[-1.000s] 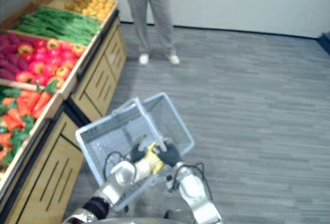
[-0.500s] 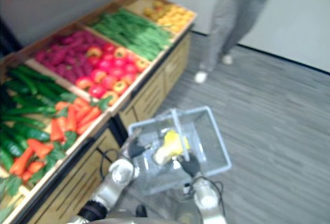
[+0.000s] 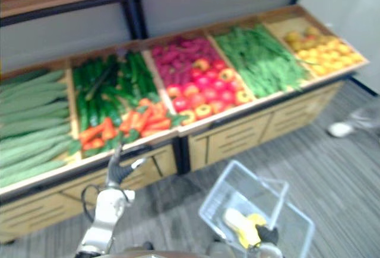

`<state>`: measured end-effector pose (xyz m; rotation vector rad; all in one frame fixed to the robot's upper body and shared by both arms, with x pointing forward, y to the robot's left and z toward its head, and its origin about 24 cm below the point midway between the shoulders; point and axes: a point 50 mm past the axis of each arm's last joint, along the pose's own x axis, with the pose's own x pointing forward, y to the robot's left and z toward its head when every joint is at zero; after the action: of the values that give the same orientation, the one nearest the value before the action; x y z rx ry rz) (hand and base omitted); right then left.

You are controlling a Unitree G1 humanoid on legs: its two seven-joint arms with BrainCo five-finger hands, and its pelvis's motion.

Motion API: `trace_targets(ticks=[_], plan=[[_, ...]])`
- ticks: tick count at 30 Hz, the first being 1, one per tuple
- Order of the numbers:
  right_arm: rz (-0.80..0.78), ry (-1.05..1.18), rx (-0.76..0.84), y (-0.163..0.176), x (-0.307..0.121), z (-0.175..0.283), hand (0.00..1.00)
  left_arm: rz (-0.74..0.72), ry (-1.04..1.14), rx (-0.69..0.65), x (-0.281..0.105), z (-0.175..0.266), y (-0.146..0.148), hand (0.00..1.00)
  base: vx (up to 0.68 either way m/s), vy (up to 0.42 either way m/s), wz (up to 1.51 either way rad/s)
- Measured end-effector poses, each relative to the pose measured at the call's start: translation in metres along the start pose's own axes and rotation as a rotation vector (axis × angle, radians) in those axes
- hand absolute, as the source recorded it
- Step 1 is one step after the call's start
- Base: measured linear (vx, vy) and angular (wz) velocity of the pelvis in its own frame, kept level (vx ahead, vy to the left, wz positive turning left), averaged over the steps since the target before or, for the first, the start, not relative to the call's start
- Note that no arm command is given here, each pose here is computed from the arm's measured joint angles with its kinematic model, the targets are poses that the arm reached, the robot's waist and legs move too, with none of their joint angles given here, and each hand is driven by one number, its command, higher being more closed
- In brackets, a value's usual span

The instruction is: Pick vegetable in the basket

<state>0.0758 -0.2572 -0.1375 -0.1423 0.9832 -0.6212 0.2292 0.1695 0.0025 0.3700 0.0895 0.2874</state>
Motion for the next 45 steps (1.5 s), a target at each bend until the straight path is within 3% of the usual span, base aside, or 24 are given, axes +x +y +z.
trace_targets(ticks=[4, 8, 16, 30, 45], plan=[[-0.046, 0.146, 0.108, -0.006, -0.003, -0.029, 1.00, 0.169, -0.038, 0.012, 0.018, 0.006, 0.043, 0.00, -0.01, 0.190, 0.63], [-0.068, 0.190, 0.184, -0.008, -0.005, -0.037, 1.00, 0.182, -0.087, 0.108, 0.034, 0.012, 0.063, 0.00, -0.01, 0.102, 0.43], [-0.072, 0.139, 0.161, -0.014, 0.002, -0.022, 1.00, 0.171, -0.186, 0.135, 0.059, 0.042, 0.054, 0.00, -0.04, -0.049, -0.12], [-0.018, -0.030, 0.134, 0.012, 0.012, 0.035, 1.00, 0.072, -0.297, 0.164, 0.087, 0.088, 0.018, 0.00, -0.04, -0.025, -0.14], [-0.040, -0.188, 0.143, 0.015, 0.007, 0.073, 1.00, 0.230, -0.370, 0.096, 0.117, 0.145, 0.029, 0.00, 0.02, 0.003, -0.04]])
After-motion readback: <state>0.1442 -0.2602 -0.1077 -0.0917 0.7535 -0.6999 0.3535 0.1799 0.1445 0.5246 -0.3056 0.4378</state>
